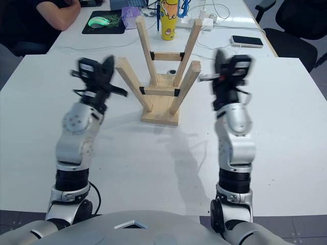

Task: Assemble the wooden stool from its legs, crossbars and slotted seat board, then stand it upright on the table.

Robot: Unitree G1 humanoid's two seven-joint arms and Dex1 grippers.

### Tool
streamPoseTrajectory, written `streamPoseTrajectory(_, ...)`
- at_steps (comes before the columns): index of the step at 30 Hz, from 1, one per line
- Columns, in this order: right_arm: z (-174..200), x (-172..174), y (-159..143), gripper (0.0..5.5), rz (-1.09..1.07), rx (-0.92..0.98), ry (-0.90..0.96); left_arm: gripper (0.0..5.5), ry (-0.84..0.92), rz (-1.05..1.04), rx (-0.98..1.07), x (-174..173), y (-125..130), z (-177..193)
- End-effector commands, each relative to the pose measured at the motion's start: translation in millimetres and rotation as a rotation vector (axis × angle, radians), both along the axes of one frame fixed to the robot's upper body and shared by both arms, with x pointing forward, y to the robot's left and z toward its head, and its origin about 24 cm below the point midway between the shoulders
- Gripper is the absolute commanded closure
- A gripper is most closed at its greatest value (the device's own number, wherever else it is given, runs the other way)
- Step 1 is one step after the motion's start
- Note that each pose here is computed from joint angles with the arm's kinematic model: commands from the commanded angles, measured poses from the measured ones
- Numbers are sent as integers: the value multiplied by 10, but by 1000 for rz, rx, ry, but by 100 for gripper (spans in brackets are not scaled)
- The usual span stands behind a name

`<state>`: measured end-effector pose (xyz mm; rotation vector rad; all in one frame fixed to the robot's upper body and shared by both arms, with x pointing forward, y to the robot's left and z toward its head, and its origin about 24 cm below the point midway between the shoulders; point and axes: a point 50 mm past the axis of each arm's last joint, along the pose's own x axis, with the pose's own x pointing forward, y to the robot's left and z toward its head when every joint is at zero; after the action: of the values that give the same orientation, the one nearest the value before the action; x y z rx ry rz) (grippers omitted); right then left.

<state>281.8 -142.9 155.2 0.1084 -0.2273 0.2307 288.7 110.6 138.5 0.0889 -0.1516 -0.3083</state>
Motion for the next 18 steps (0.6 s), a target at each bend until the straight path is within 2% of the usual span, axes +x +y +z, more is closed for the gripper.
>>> streamPoseTrajectory(1,-90,17,46,548,47,-39,64,550,14,-84,8,5,-175,18)
streamPoseTrajectory(4,-80,69,-216,548,-84,-74,65,550,-1,15,26,27,30,37)
streamPoseTrajectory(7,-25,81,-504,548,-236,-108,39,550,-50,189,42,9,364,81)
streamPoseTrajectory(10,74,46,-612,548,-306,-88,-28,550,-121,310,40,-46,540,165)
streamPoseTrajectory(12,143,40,-425,548,-179,-45,-77,550,-146,237,38,-59,411,198)
streamPoseTrajectory(14,36,23,-55,548,63,-86,-16,550,-74,10,36,-68,39,106)
streamPoseTrajectory(15,-127,4,112,548,175,-151,81,550,1,-109,62,-89,-153,-6)
streamPoseTrajectory(16,-226,-10,145,548,188,-152,139,550,44,-143,52,-108,-239,-73)
streamPoseTrajectory(18,-320,-9,89,548,150,-171,198,550,94,-126,61,-108,-247,-149)
